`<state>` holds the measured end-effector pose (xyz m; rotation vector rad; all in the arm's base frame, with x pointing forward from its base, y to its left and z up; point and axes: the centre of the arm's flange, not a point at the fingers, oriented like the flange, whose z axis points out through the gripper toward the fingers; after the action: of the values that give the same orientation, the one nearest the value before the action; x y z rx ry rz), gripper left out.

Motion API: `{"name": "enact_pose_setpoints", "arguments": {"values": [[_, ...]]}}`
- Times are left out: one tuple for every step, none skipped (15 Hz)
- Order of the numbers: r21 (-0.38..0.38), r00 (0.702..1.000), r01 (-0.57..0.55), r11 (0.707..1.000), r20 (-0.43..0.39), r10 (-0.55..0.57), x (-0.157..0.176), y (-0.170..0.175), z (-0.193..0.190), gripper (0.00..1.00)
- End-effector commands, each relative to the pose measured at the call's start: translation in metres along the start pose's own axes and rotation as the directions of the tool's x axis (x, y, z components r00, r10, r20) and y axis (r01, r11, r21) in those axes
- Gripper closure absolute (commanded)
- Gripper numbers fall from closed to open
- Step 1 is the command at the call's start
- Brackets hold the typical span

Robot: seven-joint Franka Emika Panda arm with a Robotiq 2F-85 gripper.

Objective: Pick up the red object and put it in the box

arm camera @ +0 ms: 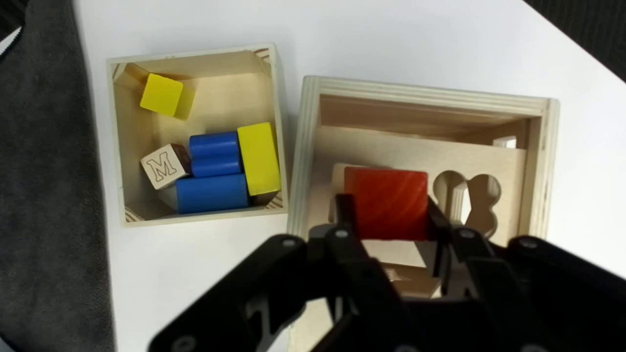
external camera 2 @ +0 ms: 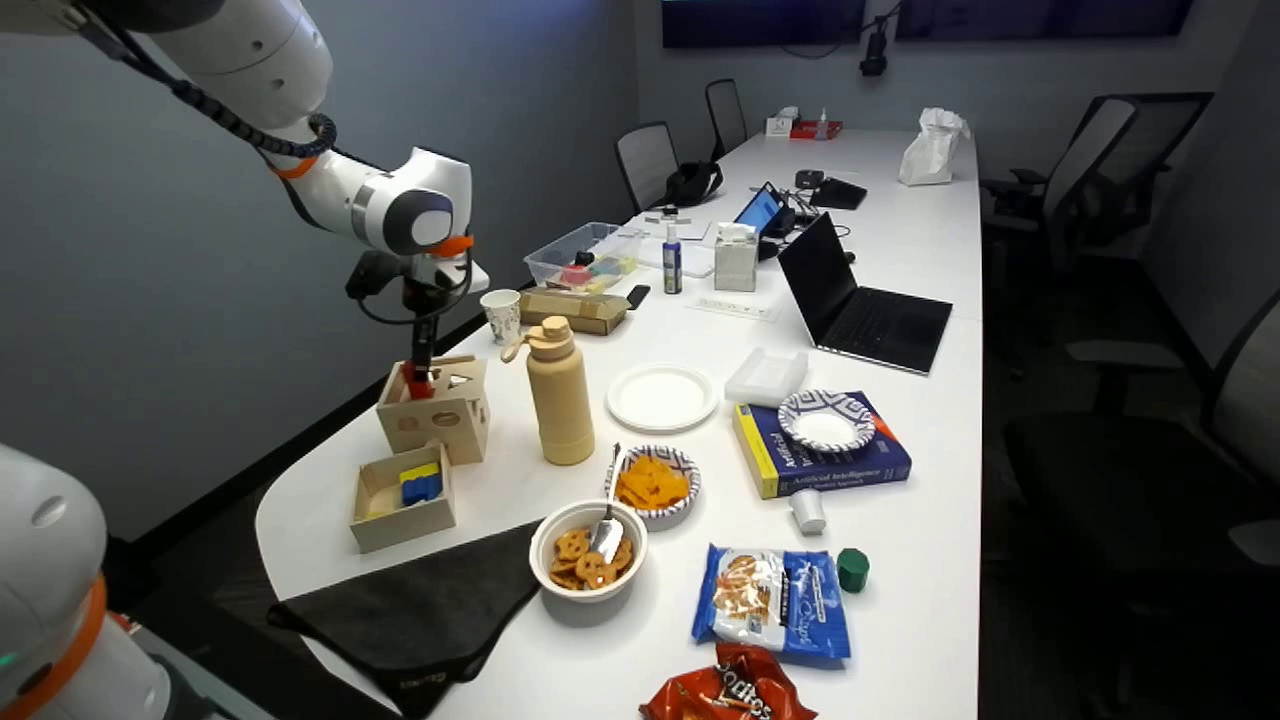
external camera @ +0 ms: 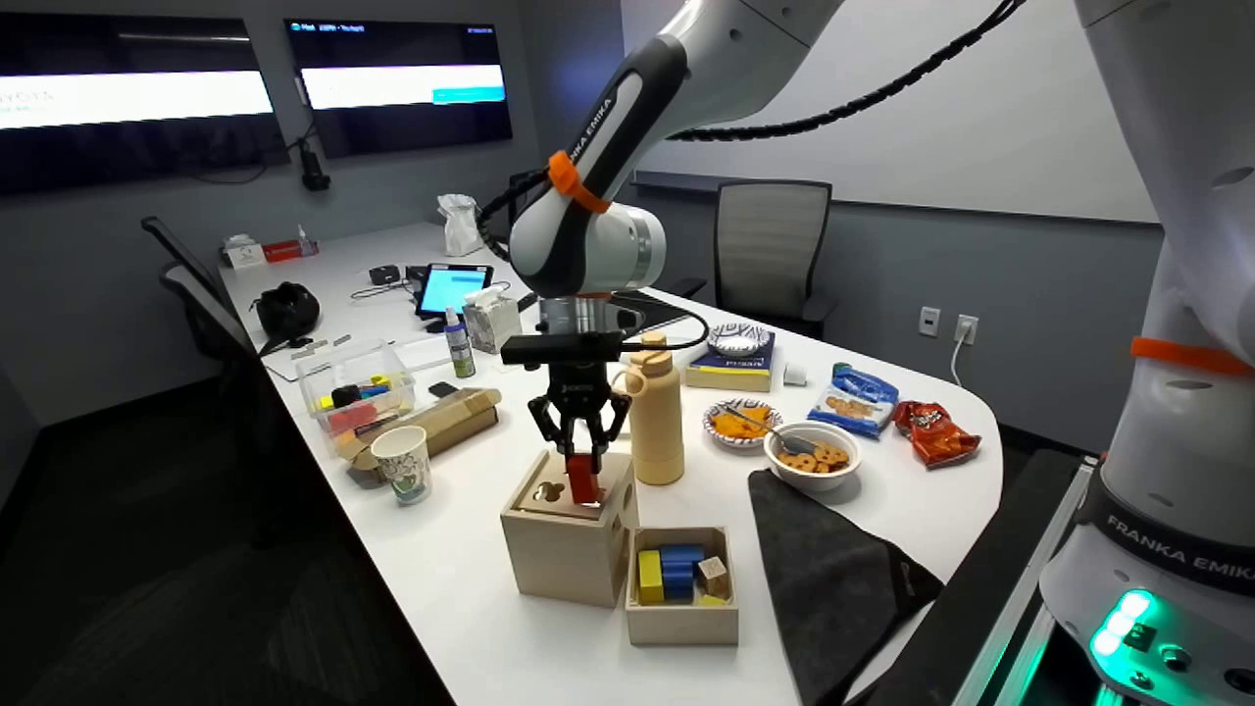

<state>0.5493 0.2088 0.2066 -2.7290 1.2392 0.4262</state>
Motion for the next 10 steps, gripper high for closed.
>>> {"name": "enact_pose_setpoints", "arguments": {"values": [[0.008, 0.999, -0.039, 0.999, -0.003, 0.039, 0.0001, 0.0090, 0.0069, 0.92], [0.009, 0.999, -0.043, 0.999, -0.001, 0.043, 0.0004, 0.0099, 0.0069, 0.92], [0.009, 0.999, -0.046, 0.999, 0.001, 0.046, 0.0007, 0.0106, 0.0072, 0.92], [0.007, 0.999, -0.048, 0.999, 0.005, 0.048, 0.0006, 0.0109, 0.0082, 0.92], [0.006, 0.999, -0.048, 0.999, 0.009, 0.048, 0.0002, 0.0110, 0.0089, 0.92], [0.006, 0.999, -0.047, 0.999, 0.011, 0.047, -0.0011, 0.0118, 0.0094, 0.92], [0.006, 0.999, -0.048, 0.999, 0.011, 0.048, -0.0030, 0.0123, 0.0093, 0.92], [0.004, 0.999, -0.049, 0.999, 0.010, 0.049, -0.0047, 0.0134, 0.0092, 0.92], [-0.001, 0.999, -0.053, 0.999, 0.010, 0.053, -0.0052, 0.0152, 0.0105, 0.92], [-0.001, 0.998, -0.055, 0.998, 0.012, 0.055, -0.0055, 0.0168, 0.0115, 0.92]]}}
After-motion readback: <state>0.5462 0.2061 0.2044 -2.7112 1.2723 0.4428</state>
